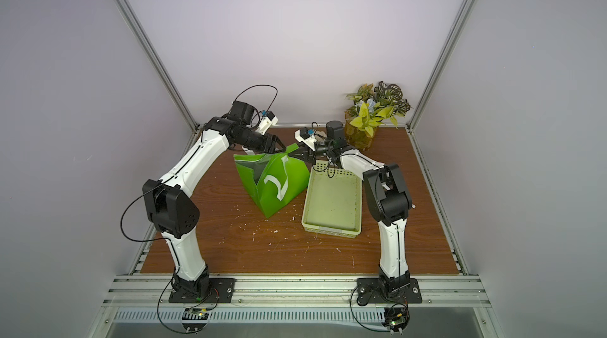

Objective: Place the ice pack in the delivery bag
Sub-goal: Close the delivery bag at the center of the board.

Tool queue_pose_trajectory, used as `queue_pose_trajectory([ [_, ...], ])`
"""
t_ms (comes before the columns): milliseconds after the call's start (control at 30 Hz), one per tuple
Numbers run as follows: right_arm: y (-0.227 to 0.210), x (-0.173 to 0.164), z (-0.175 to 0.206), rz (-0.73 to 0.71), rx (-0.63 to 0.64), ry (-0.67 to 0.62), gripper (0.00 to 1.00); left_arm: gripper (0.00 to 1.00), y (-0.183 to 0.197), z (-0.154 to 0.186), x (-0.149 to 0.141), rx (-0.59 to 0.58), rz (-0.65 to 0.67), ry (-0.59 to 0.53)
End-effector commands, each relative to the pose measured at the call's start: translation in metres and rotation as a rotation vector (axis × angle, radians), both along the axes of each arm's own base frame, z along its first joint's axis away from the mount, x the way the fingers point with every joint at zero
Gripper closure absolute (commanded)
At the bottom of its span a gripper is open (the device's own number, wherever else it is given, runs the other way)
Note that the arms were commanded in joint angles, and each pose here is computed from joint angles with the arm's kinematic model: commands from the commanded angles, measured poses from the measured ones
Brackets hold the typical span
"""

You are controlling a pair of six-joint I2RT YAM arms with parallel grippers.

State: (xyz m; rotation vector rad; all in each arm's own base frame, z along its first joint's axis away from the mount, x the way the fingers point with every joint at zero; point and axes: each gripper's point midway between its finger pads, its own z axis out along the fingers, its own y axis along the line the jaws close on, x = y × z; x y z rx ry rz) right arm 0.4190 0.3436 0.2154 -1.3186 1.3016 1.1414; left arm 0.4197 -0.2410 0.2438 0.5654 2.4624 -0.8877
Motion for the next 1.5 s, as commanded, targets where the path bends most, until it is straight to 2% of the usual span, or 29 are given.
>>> queue_pose_trajectory([
  [0, 0.001, 0.006, 0.009, -0.006, 0.005, -0.016, 0.80, 0.36, -0.002, 0.001, -0.008, 0.023, -0.019, -0.013],
  [300, 0.001, 0.007, 0.012, -0.004, 0.009, -0.016, 0.80, 0.40, -0.009, -0.010, -0.011, 0.073, -0.036, -0.020],
  [567, 0.001, 0.006, 0.014, -0.006, 0.005, -0.023, 0.78, 0.59, -0.008, -0.014, -0.010, 0.112, -0.032, -0.040],
  [767, -0.010, 0.004, 0.011, -0.017, -0.034, -0.045, 0.57, 0.77, -0.008, -0.012, -0.009, 0.113, -0.032, -0.048],
  [967, -0.036, -0.003, 0.029, -0.040, -0.024, -0.089, 0.23, 0.78, -0.010, -0.010, -0.008, 0.108, -0.036, -0.052],
  [1067, -0.039, -0.004, 0.050, -0.038, 0.011, -0.115, 0.15, 0.78, -0.011, -0.009, -0.008, 0.105, -0.038, -0.054],
  [1167, -0.033, -0.001, 0.066, -0.004, 0.059, -0.103, 0.15, 0.78, -0.012, -0.008, -0.008, 0.103, -0.040, -0.055],
  [1300, -0.019, 0.003, 0.066, 0.027, 0.071, -0.088, 0.18, 0.78, -0.013, -0.007, -0.007, 0.101, -0.042, -0.059],
  [1467, 0.001, 0.005, 0.061, 0.071, 0.073, -0.045, 0.33, 0.78, -0.014, -0.007, -0.009, 0.102, -0.042, -0.059],
])
